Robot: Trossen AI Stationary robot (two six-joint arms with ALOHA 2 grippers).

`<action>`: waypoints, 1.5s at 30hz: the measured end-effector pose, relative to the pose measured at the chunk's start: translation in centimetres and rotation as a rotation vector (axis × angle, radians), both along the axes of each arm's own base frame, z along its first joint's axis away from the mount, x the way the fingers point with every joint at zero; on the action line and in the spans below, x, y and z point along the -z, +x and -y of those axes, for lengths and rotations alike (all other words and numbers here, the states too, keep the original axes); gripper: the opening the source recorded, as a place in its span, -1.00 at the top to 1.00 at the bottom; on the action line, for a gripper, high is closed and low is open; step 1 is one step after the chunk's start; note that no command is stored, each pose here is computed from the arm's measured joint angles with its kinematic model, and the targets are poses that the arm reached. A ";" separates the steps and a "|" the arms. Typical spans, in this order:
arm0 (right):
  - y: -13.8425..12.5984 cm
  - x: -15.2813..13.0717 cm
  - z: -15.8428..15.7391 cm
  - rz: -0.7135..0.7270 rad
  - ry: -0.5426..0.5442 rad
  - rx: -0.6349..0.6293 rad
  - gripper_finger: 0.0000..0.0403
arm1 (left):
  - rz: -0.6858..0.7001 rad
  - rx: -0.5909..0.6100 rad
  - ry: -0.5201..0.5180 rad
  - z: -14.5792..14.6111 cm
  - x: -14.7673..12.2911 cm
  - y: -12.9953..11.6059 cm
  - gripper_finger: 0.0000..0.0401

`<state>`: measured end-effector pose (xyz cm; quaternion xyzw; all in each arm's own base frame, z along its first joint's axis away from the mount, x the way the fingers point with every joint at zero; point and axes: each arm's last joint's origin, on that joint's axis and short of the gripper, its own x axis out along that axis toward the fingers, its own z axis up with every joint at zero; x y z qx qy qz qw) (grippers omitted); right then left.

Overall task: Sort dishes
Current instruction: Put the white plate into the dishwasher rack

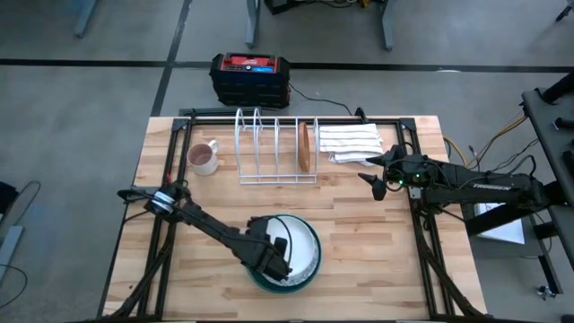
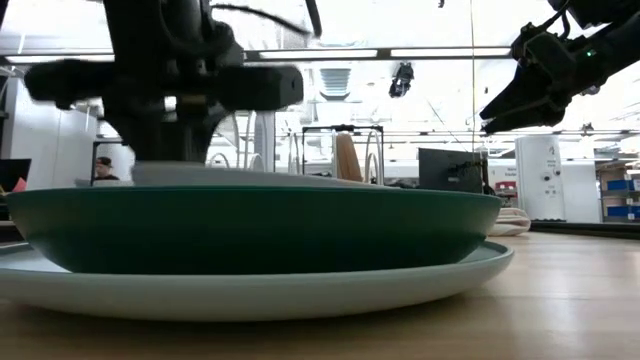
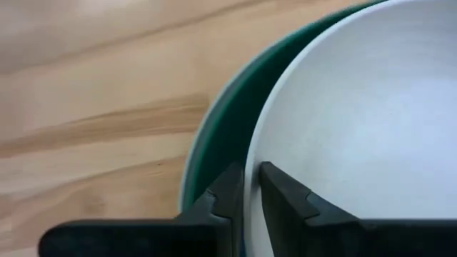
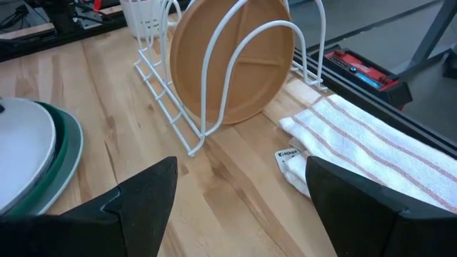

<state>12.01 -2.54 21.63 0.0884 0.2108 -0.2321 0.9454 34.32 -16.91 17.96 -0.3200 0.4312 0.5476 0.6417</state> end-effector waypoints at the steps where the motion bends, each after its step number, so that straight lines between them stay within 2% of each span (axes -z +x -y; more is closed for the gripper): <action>1: 0.0 0.0 0.0 0.000 0.000 0.000 -0.49 | -0.007 0.000 0.004 0.0 -0.4 0.0 0.82; 6: 0.0 0.0 0.0 0.000 0.000 0.000 -0.49 | -0.032 0.010 0.030 0.0 -2.6 0.1 0.82; 12: 0.0 0.0 0.0 0.000 0.000 0.000 -0.49 | 0.039 0.054 0.141 0.0 -6.0 0.6 0.87; 16: 0.0 0.0 0.0 0.000 0.000 0.000 -0.49 | 0.055 0.119 0.129 0.2 -7.5 1.0 0.98; 19: 0.0 0.0 0.0 0.000 0.000 0.000 -0.49 | 0.070 0.124 0.126 0.1 -7.8 1.2 0.95; 23: 0.0 0.0 0.0 0.001 0.000 0.000 -0.49 | 0.087 0.073 0.116 -0.3 -7.1 1.5 0.84; 31: 0.0 0.0 0.0 -0.001 0.001 0.000 -0.49 | 0.038 0.039 0.032 -0.8 -3.4 1.5 0.50; 36: 0.0 0.0 0.0 -0.004 0.001 0.000 -0.49 | 0.055 0.036 0.018 -0.9 -1.6 1.5 0.31; 45: 0.2 0.2 0.0 -0.016 0.006 0.002 -0.49 | 0.030 0.032 0.002 -0.9 0.4 1.5 0.23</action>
